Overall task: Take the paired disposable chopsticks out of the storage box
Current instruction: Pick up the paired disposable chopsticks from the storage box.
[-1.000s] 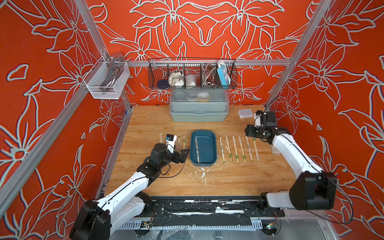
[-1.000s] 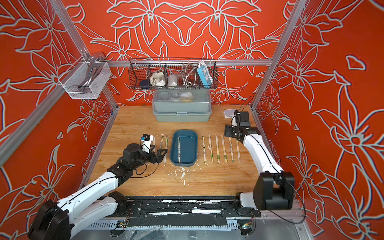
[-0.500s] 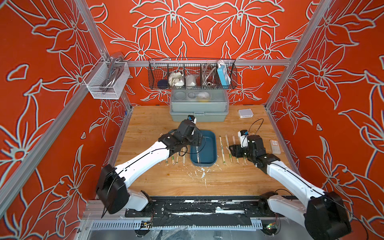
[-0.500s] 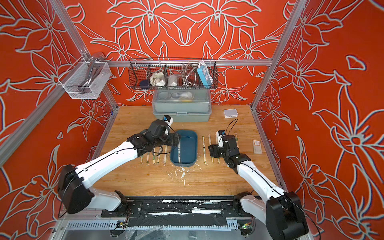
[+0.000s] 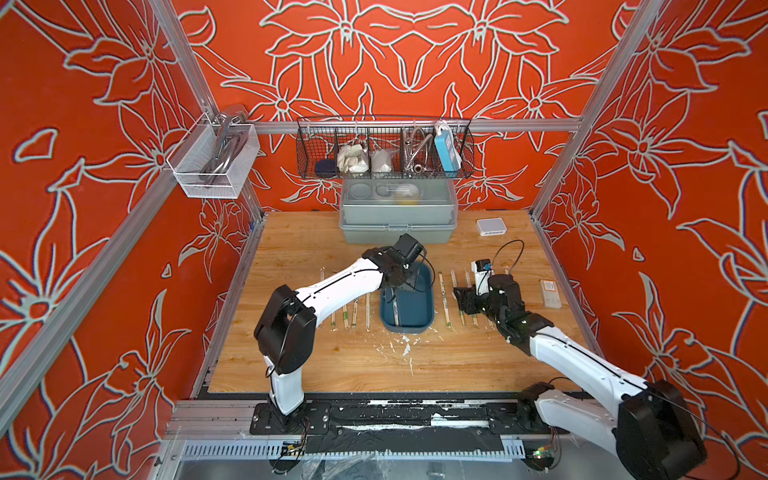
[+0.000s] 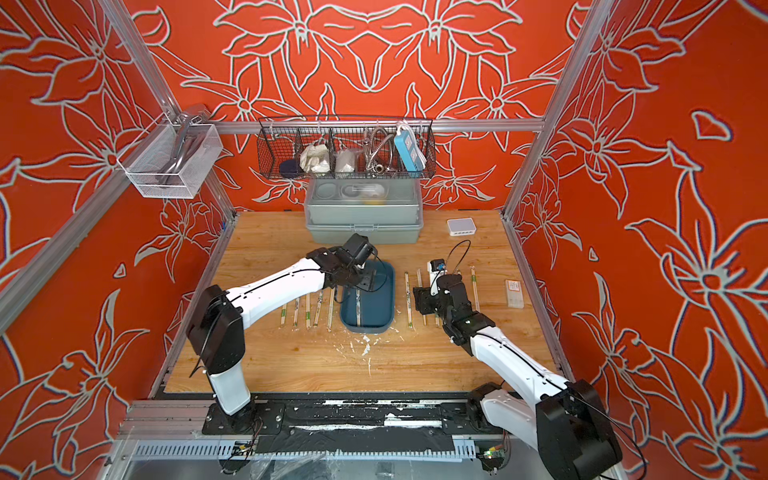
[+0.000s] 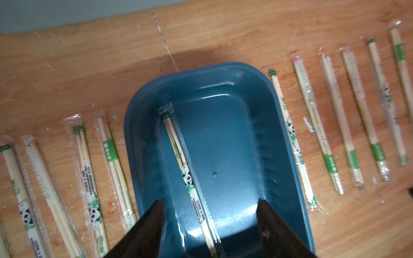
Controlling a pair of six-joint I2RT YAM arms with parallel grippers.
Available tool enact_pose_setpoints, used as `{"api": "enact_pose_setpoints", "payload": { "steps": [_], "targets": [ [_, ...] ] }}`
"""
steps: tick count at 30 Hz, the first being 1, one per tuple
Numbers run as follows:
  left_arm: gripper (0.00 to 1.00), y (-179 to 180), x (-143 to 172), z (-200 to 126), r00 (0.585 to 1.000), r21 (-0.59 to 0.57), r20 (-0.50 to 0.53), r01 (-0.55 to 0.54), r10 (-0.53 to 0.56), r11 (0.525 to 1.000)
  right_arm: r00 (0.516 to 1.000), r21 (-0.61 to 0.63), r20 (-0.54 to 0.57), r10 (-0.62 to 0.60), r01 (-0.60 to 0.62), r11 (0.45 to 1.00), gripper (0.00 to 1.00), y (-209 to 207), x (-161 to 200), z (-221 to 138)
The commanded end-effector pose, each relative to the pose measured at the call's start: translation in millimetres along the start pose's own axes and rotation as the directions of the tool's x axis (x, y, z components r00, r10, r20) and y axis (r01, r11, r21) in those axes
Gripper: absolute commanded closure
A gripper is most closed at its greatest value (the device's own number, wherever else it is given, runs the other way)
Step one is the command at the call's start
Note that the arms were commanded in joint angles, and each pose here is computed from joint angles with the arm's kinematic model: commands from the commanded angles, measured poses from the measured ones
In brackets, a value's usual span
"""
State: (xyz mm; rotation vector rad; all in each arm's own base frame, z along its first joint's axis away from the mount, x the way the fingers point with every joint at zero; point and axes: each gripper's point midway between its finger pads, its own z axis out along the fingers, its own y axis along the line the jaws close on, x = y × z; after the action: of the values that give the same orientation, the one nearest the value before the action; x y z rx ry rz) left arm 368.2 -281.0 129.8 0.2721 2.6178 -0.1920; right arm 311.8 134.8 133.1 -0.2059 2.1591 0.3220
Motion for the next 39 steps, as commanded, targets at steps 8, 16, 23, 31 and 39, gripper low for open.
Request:
{"api": "enact_pose_setpoints", "payload": {
  "steps": [8,16,23,31,39],
  "targets": [
    [0.34,4,12,29,0.995,-0.121,-0.096,-0.018,0.007,0.992,1.0,0.077,0.022,0.02,-0.021,0.997,0.33,-13,-2,-3],
    [0.34,6,20,53,0.991,-0.162,-0.132,-0.021,-0.001,0.987,1.0,0.075,0.003,0.023,-0.023,0.997,0.33,-12,0,0],
    [0.34,4,23,69,0.989,-0.171,-0.145,-0.013,-0.012,0.985,1.0,0.085,0.0,0.021,-0.021,0.996,0.33,-13,0,-1],
    [0.33,9,32,87,0.982,-0.188,-0.178,0.028,-0.062,0.982,1.0,0.087,0.003,0.02,-0.02,0.996,0.33,-13,-1,-2],
    [0.31,30,39,94,0.976,-0.246,-0.176,0.086,-0.132,0.965,1.0,0.09,-0.009,0.02,-0.02,0.996,0.32,-14,0,-2]
  ]
}}
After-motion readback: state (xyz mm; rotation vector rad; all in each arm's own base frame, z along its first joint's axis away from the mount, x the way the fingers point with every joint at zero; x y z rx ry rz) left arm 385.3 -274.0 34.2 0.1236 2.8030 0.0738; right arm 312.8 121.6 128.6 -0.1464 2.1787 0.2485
